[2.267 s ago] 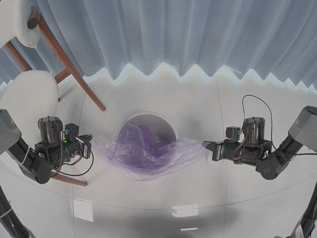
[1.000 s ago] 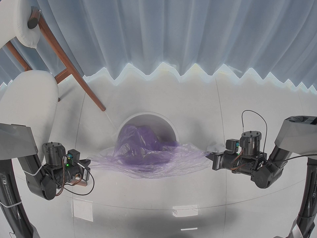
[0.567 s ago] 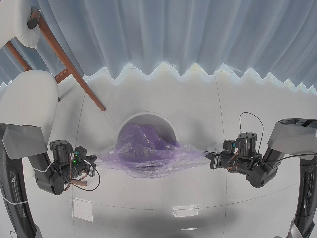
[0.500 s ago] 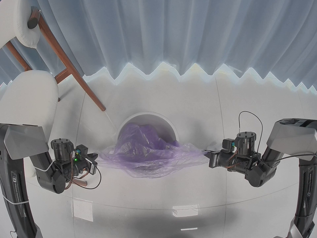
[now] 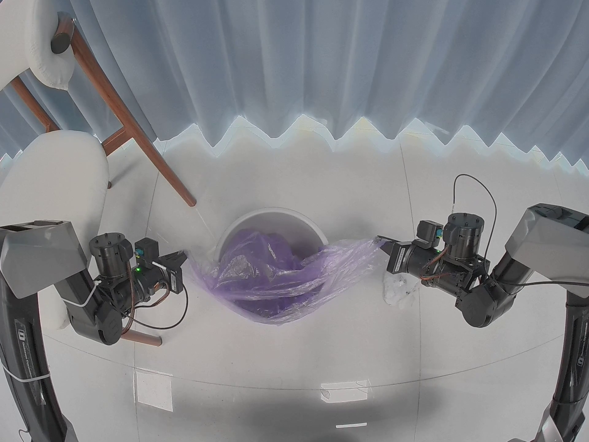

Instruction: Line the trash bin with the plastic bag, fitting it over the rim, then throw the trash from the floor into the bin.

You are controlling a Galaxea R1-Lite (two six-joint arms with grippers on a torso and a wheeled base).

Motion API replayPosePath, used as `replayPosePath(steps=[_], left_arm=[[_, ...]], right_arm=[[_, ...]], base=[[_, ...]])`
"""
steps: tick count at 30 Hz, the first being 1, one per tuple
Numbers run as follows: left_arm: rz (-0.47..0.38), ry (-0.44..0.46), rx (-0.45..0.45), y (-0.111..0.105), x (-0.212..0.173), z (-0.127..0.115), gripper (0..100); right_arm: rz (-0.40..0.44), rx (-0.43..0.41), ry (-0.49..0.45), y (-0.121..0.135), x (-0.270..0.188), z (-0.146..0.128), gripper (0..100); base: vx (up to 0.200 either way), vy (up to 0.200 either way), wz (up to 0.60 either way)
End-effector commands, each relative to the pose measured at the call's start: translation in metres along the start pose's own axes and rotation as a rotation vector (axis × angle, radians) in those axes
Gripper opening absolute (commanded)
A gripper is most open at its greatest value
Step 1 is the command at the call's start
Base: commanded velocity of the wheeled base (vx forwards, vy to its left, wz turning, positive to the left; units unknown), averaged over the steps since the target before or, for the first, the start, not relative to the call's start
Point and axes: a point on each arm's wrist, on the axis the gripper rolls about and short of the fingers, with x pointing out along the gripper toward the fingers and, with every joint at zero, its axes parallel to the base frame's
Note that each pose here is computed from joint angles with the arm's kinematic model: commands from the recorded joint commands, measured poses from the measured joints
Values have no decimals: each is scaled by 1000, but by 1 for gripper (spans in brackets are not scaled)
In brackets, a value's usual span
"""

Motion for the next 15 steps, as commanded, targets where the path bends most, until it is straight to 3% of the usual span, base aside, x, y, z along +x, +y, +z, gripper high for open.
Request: replayPosePath(steps=[1, 2, 8, 13, 15], left_arm=[[-4, 4, -2, -8, -19, -1, 0], [-3, 9, -2, -9, -22, -4, 100], [-14, -41, 7, -17, -44, -1, 100], [-72, 26, -21, -32, -94, -2, 100], [-104, 23, -24, -37, -109, 2, 100]], right_arm=[[-4, 16, 13, 3, -10, 0, 0], [-8, 19, 26, 3, -13, -3, 100], [-30, 29, 74, 4, -36, -19, 100], [-37, 29, 95, 9, -65, -31, 100], [-24, 19, 62, 12, -70, -28, 100]], base=[[0, 0, 0], [0, 0, 0], [0, 0, 0], [0, 0, 0], [0, 0, 0]])
